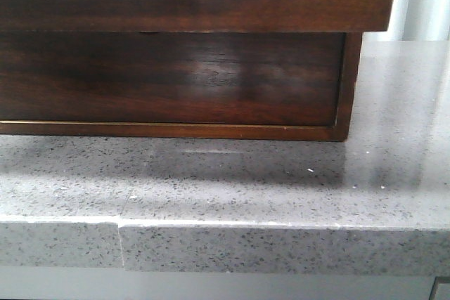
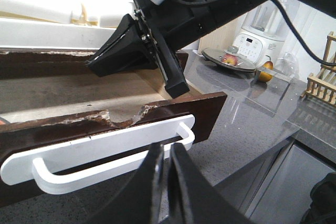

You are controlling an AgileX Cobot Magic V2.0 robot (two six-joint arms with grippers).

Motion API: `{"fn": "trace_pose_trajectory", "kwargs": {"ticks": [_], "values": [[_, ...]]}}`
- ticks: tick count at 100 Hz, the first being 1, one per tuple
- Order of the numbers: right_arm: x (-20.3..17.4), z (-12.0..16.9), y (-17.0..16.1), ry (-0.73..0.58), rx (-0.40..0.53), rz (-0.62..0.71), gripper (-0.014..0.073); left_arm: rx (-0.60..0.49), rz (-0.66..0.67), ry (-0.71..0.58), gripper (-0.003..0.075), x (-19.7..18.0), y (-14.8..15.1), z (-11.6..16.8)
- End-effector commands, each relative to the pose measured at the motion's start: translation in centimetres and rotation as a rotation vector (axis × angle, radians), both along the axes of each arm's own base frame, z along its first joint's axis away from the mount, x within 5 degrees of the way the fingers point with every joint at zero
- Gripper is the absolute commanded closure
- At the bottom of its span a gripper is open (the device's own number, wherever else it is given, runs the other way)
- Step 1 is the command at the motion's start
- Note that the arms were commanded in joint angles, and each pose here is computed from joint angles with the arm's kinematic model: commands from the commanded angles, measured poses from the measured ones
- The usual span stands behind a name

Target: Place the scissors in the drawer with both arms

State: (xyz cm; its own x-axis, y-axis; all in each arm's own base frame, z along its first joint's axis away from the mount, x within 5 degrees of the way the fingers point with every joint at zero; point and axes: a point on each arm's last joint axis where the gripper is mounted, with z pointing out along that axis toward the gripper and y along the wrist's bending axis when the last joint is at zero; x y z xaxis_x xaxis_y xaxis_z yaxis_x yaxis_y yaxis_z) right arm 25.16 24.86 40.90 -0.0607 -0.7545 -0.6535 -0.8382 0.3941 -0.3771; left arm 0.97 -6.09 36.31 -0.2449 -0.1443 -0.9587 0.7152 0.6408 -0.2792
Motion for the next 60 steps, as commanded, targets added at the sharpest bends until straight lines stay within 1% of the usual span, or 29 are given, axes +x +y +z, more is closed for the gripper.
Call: {"fn": "trace_pose_trajectory", "kwargs": {"ticks": [1,14,22,33,43,46,48,49,53,56,57,58,59,60], "values": [[-1.2,2.6,-1.0,-0.041,0.086,-0.001,0.0661,-0.064,0.012,-0.035,0.0740,-0.1,0.1,1.4],[-3.6,5.2,-2.3,-0.017,0.209,0.027,0.0661,-0.035,0.027,-0.040,0.0740,0.0,0.2,1.2],[-5.9,7.3,-4.0,-0.010,0.282,0.052,0.0660,-0.007,0.045,-0.048,0.0740,0.2,0.3,1.1],[-8.7,8.9,-6.5,-0.029,0.315,0.067,0.0657,0.047,0.076,-0.059,0.0740,0.4,0.5,0.8],[-11.3,8.8,-9.3,-0.057,0.322,0.064,0.0655,0.112,0.116,-0.091,0.0740,0.2,0.9,0.5],[-12.1,8.2,-10.1,-0.061,0.317,0.060,0.0654,0.131,0.135,-0.105,0.0740,0.0,1.1,0.4],[-12.8,8.2,-10.9,-0.082,0.332,0.059,0.0648,0.143,0.151,-0.115,0.0740,-0.2,1.3,0.3],[-12.9,7.8,-11.0,-0.075,0.326,0.057,0.0643,0.151,0.162,-0.117,0.0740,-0.2,1.4,0.3],[-14.2,7.4,-12.4,-0.116,0.360,0.052,0.0638,0.165,0.196,-0.133,0.0740,-0.6,1.7,0.2],[-14.8,6.4,-13.2,-0.131,0.374,0.042,0.0639,0.179,0.234,-0.140,0.0740,-0.8,2.1,0.0],[-15.3,6.5,-13.7,-0.159,0.399,0.040,0.0639,0.180,0.244,-0.145,0.0740,-0.9,2.2,0.0],[-15.4,5.9,-13.8,-0.156,0.395,0.038,0.0639,0.189,0.259,-0.146,0.0740,-0.9,2.3,-0.1],[-16.0,6.1,-14.4,-0.185,0.424,0.037,0.0639,0.191,0.267,-0.152,0.0740,-1.1,2.4,-0.1],[-16.2,5.9,-14.7,-0.195,0.432,0.036,0.0639,0.195,0.275,-0.154,0.0740,-1.1,2.5,-0.2]]}}
